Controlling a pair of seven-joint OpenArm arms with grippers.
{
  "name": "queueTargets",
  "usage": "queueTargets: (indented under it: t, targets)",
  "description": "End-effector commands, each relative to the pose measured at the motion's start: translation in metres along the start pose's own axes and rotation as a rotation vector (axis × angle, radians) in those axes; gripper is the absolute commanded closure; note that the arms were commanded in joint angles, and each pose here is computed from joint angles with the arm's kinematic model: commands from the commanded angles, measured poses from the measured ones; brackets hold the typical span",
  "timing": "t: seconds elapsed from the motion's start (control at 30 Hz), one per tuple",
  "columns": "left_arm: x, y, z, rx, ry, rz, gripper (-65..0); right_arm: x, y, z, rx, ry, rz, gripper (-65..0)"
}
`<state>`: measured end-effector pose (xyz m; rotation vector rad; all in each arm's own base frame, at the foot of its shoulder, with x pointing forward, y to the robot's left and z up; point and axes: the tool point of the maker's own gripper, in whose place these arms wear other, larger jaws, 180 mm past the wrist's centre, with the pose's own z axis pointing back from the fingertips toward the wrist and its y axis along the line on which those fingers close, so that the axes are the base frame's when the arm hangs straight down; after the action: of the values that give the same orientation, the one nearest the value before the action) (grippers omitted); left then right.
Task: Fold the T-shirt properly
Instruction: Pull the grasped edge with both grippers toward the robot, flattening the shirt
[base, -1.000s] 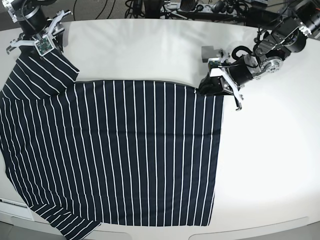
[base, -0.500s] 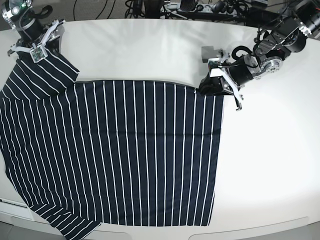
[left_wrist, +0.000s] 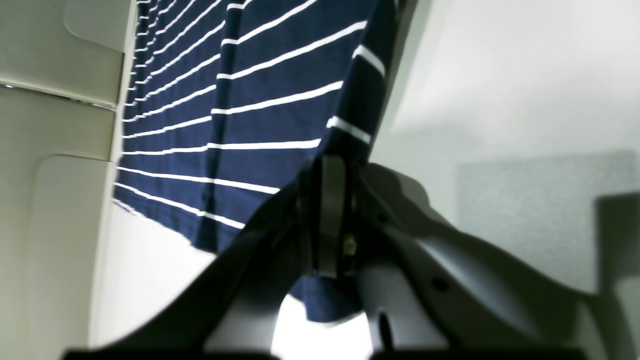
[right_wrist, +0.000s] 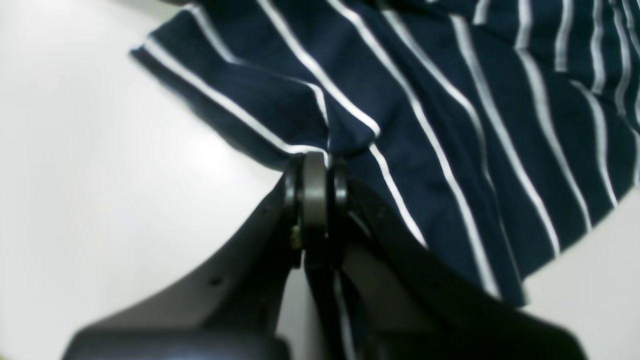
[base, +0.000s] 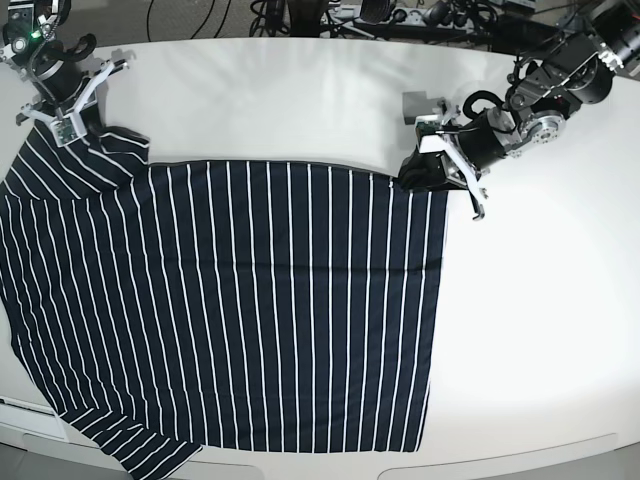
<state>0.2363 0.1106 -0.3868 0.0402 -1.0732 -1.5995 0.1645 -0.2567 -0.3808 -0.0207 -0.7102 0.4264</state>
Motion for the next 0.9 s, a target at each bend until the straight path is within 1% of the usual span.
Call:
queueTargets:
  t: [0.0,0.1,0.17,0.23,0.33,0.43,0.5,0.6,0.77,0.87]
  targets:
    - [-0.02,-0.002,0.01,-0.008,0.087,-0.075,0.0,0.013,0.001,0.007,0.005,-0.036,0.029,0.0]
    - [-0.006,0.005,0.024,0.048,0.055,-0.101,0.0,0.026,0.007,0.022,0.008,-0.058,0.095,0.0]
    - [0.004,0.007,0.034,0.059,0.045,-0.142,0.0,0.034,0.004,0.034,-0.02,-0.065,0.153,0.0]
    - [0.013,0.005,0.044,0.046,0.039,-0.161,0.0,0.041,-0.003,0.046,-0.064,-0.064,0.202,0.0]
    - [0.027,-0.001,0.058,0.013,0.017,-0.173,0.0,0.044,-0.013,0.064,-0.108,-0.056,0.239,0.0]
    - [0.036,-0.009,0.071,-0.016,0.019,-0.178,0.0,0.036,-0.017,0.077,-0.115,-0.026,0.23,0.0]
    - [0.039,-0.014,0.078,-0.034,0.03,-0.211,0.0,0.023,-0.017,0.084,-0.106,0.016,0.219,0.0]
    - [0.043,-0.023,0.089,-0.067,0.039,-0.255,0.0,0.005,-0.011,0.092,-0.077,0.075,0.22,0.0]
    - [0.046,-0.041,0.105,-0.133,0.055,-0.244,0.0,-0.022,0.001,0.104,-0.041,0.16,0.201,0.0]
    - [0.045,-0.052,0.114,-0.164,0.074,-0.281,0.0,-0.036,0.006,0.112,-0.033,0.204,0.186,0.0]
